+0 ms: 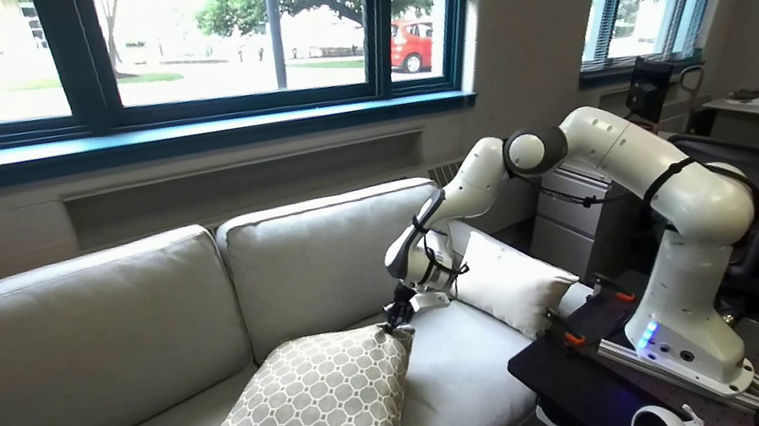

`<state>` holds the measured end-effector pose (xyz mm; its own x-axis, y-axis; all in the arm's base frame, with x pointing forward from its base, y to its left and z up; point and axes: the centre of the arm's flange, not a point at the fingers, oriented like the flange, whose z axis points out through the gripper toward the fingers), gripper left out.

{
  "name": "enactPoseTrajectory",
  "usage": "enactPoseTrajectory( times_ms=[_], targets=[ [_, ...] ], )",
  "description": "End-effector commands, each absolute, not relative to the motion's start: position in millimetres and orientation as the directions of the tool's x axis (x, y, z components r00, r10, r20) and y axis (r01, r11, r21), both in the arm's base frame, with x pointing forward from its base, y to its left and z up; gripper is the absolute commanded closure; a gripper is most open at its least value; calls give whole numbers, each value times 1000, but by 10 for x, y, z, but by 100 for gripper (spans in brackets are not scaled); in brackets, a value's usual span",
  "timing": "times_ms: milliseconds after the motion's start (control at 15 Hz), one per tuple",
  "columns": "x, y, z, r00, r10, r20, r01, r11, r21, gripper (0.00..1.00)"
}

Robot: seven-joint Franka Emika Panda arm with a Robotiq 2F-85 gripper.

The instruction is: Set the two pillows against the armrest

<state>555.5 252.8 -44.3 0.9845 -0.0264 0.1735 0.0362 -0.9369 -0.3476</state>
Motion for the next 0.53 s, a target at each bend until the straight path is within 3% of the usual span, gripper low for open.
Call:
enactPoseTrajectory(
  times_ms=[0,467],
  targets=[
    [5205,2644,397,951,-103,291,-35,-973,-229,99],
    [4671,2142,1208,837,-322,443,-291,-947,-138,99]
  ],
)
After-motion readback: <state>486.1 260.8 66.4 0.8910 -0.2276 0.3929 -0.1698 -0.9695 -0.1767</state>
